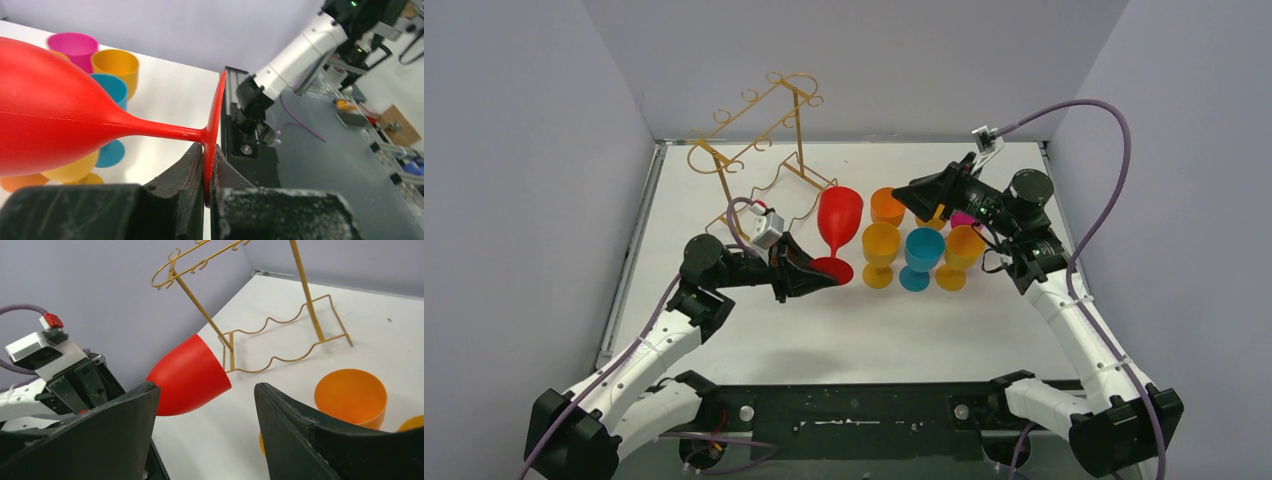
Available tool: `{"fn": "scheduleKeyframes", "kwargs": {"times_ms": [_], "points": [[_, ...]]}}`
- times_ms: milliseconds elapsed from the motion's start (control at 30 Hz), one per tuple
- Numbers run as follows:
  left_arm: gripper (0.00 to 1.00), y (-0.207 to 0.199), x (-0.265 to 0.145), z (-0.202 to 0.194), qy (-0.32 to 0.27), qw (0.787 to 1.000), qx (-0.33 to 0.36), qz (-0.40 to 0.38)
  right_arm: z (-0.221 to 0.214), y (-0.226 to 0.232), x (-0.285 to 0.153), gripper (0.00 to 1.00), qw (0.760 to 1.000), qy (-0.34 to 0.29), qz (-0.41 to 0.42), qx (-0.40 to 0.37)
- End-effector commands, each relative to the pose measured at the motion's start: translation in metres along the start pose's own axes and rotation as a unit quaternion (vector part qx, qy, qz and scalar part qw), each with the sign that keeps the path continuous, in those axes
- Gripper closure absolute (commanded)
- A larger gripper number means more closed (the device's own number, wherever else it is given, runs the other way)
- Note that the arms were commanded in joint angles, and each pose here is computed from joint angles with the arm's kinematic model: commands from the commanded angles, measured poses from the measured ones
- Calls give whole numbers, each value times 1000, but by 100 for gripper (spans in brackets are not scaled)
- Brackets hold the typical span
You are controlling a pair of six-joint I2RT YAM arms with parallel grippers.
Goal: Take the wine glass off the wine glass rack
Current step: Place the wine glass at the center of the board.
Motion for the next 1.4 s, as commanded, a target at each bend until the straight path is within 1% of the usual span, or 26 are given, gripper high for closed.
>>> {"fn": "scheduleKeyframes", "kwargs": {"times_ms": [0, 100, 167, 367, 433, 500, 567, 667, 867, 1100, 1300, 1367], "points": [[100, -35, -7, 7, -15, 989, 103, -110, 0, 17, -1, 30, 992, 30, 106, 63], [100, -46, -12, 2, -10, 983, 117, -140, -3, 21, 0, 31, 983, 56, 150, 93], [100, -51, -15, -2, -1, 980, 124, -157, -6, 20, 3, 33, 977, 76, 164, 112], [100, -54, -18, -5, 2, 974, 147, -170, -22, 33, 6, 36, 953, 150, 223, 143], [100, -54, -18, -3, -1, 972, 162, -171, -28, 39, 8, 38, 945, 168, 240, 143], [100, -53, -17, -3, 1, 971, 165, -173, -30, 42, 9, 45, 943, 174, 243, 145], [100, -53, -16, -5, 6, 970, 162, -180, -33, 45, 8, 49, 940, 180, 251, 143], [100, -51, -15, -6, 10, 970, 158, -185, -40, 55, 6, 52, 928, 207, 278, 138], [100, -53, -16, -4, 12, 967, 164, -194, -49, 72, 3, 58, 914, 228, 314, 121], [100, -56, -17, -4, 16, 966, 161, -200, -43, 78, 2, 75, 907, 229, 333, 120], [100, -55, -18, -7, 19, 967, 160, -196, -45, 84, -6, 95, 898, 233, 349, 130], [100, -53, -17, -7, 20, 968, 157, -194, -45, 85, -8, 100, 897, 232, 353, 132]]}}
Point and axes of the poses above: each gripper's point midway between its finger pads, its own x axis out along the fingers, its own y axis along the line the jaws close on, z = x × y, the point moved 3 cm from there along -x, back along the fingers, and after that the axes turned 7 degrees about x, right-handed, at the moved point
